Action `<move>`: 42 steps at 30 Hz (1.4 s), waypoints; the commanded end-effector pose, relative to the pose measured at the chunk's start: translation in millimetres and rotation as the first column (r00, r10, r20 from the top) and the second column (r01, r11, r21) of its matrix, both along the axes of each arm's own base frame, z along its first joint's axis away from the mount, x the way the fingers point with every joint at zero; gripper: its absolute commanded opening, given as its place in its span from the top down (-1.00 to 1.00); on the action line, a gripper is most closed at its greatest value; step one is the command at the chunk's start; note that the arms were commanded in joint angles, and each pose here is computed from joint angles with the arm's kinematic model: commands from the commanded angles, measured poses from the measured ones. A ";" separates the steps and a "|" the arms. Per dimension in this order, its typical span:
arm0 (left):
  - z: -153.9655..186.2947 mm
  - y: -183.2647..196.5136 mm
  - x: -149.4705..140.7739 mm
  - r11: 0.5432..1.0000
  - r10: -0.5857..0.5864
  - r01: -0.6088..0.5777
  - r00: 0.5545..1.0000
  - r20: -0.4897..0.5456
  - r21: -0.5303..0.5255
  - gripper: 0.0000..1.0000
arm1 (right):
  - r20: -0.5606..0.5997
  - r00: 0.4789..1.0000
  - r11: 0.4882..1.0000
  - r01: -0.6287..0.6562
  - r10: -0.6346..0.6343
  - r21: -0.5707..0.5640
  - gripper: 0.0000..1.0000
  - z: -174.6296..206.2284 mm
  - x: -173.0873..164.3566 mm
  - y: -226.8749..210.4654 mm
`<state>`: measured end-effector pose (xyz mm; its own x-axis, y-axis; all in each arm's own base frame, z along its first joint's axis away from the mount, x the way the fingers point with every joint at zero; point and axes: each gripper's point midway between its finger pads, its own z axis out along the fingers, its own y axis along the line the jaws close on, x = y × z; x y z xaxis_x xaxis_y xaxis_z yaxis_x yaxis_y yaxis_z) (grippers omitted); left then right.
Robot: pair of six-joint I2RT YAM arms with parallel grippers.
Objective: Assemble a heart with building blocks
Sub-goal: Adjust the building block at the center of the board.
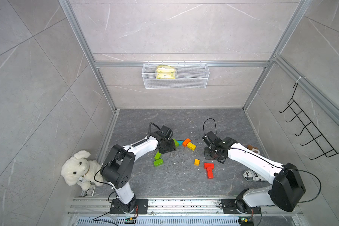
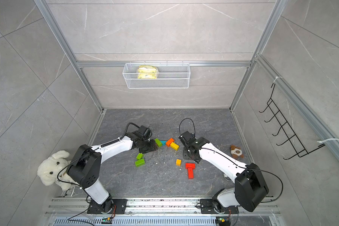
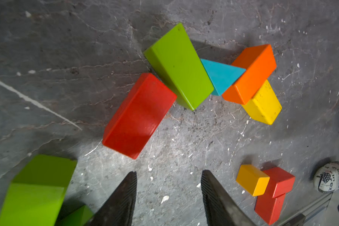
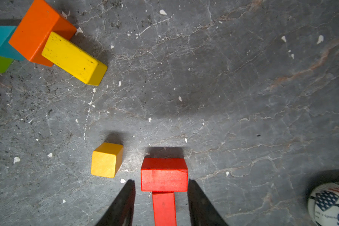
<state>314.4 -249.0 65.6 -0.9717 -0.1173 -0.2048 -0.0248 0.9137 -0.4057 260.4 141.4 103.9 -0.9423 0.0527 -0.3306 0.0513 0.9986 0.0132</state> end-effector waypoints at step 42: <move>-6.0 16.9 19.8 0.989 0.148 -0.148 0.989 -0.009 0.022 -0.32 | -0.014 1.000 1.000 0.005 -0.005 -0.006 -0.03 -4.7 -10.4 -7.9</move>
<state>324.2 -225.1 50.4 -0.9522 -0.2453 -0.1821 -0.1716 0.9226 -0.3455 251.9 135.5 96.2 -0.9482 0.0487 -0.3138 0.0513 0.9987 -0.0001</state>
